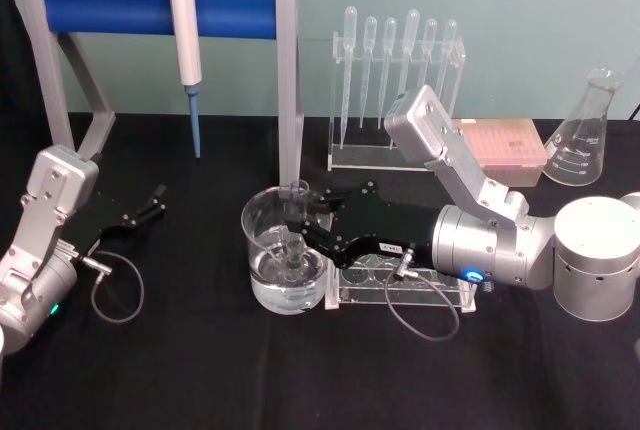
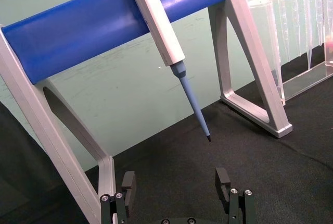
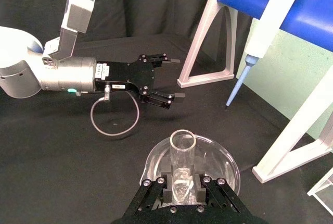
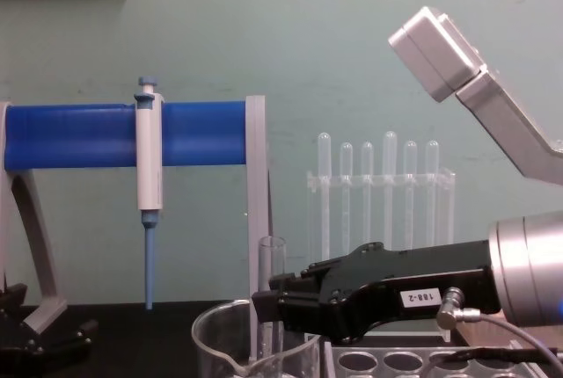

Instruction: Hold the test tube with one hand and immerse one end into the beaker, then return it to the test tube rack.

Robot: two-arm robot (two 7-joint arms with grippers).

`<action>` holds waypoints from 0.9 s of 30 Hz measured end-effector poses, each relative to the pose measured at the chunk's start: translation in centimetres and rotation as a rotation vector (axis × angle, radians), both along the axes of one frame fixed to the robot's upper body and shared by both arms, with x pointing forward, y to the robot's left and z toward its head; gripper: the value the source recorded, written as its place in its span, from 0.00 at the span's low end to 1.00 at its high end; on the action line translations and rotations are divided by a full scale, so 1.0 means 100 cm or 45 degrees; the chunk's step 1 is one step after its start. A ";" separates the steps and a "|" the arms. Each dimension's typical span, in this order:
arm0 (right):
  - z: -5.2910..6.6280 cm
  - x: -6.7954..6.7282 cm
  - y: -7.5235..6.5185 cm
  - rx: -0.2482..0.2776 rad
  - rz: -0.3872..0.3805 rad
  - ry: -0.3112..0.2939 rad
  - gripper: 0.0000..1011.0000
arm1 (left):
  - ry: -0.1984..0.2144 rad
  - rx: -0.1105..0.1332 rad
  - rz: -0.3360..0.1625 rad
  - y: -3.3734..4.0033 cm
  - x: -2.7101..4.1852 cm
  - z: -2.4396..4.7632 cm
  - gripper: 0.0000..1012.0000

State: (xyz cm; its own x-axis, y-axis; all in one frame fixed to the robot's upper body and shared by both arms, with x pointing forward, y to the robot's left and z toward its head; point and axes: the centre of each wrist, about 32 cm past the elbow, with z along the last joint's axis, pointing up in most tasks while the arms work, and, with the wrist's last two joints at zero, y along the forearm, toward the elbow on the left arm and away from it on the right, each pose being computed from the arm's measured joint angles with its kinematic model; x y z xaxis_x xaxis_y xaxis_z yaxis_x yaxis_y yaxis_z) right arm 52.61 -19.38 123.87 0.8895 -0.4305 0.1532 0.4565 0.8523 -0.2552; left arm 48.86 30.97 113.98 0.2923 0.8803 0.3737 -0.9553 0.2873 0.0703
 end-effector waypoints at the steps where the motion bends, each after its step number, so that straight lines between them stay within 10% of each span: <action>1: 0.000 0.000 0.000 0.000 0.000 0.000 0.24 | 0.000 0.000 0.000 0.0000 0.0000 0.0000 0.99; 27: 0.000 0.000 0.000 0.000 0.000 0.000 0.24 | 0.000 0.000 0.000 0.0000 0.0000 0.0000 0.99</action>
State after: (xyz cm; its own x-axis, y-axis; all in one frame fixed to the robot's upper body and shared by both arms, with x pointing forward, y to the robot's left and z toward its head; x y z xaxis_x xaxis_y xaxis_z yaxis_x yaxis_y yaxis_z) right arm 52.61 -19.38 123.87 0.8895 -0.4305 0.1532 0.4564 0.8524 -0.2553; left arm 48.86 30.97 113.98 0.2923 0.8803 0.3737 -0.9552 0.2874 0.0703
